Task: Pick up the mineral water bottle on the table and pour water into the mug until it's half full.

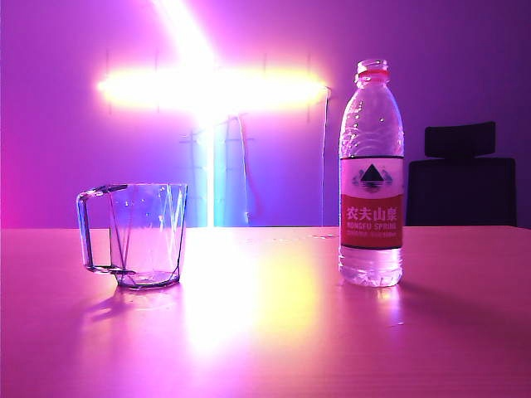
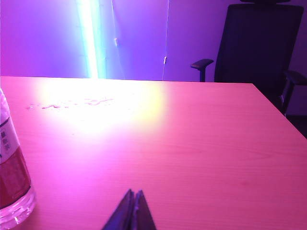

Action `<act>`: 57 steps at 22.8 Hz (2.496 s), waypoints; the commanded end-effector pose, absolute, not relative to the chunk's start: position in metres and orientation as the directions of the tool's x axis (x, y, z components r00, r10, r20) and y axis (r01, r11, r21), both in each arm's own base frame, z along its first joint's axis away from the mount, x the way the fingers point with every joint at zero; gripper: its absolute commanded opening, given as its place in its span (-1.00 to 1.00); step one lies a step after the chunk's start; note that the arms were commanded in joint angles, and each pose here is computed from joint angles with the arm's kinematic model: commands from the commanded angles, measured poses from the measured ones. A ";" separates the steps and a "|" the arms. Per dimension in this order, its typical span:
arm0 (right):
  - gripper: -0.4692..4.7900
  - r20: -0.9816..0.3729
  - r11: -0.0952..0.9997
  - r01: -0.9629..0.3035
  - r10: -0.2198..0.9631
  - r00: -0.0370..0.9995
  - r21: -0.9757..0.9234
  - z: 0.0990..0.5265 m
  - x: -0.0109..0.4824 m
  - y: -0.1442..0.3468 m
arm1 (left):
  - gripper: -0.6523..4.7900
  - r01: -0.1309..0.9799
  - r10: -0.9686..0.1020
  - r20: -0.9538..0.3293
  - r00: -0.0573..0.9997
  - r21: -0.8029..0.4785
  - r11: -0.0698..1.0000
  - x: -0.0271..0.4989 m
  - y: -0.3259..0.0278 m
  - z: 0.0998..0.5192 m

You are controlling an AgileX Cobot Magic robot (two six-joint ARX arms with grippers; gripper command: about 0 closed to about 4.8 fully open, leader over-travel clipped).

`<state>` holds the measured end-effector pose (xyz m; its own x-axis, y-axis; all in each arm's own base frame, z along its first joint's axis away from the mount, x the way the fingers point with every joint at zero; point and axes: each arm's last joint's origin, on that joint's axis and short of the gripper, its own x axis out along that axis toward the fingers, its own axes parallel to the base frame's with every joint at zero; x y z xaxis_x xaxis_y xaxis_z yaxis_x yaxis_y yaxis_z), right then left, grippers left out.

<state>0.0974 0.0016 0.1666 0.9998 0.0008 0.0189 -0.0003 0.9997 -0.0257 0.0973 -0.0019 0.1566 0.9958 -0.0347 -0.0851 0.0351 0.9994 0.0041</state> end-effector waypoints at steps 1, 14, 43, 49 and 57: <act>-0.84 0.020 1.000 0.000 0.001 1.000 -0.022 0.166 0.098 0.002 | -0.77 0.037 -0.037 -0.070 0.997 0.002 0.999 0.097 -0.002 0.159; -0.81 0.023 0.963 -0.161 0.160 0.987 0.215 0.166 0.097 0.006 | -0.77 0.310 -0.309 -0.070 0.949 0.002 0.951 0.093 -0.029 0.159; 1.00 -0.026 0.882 -0.470 0.470 0.882 0.028 0.153 0.195 0.086 | -0.77 0.647 -0.641 -0.136 0.755 0.000 0.762 0.078 -0.064 0.154; 1.00 -0.005 0.887 -0.461 0.461 0.887 0.026 0.139 0.223 0.097 | -0.77 0.647 -0.641 -0.136 0.755 0.000 0.762 0.078 -0.064 0.154; 1.00 0.004 0.883 -0.469 0.469 0.883 0.025 0.138 0.244 0.107 | -0.77 0.647 -0.641 -0.136 0.756 0.000 0.763 0.078 -0.064 0.154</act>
<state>0.2430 0.1060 0.1342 0.8845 0.4660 -0.0230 -0.4653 0.8846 0.0307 0.0778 -0.0639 0.1513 0.7536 -0.6395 -0.1521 0.6473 0.7622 0.0024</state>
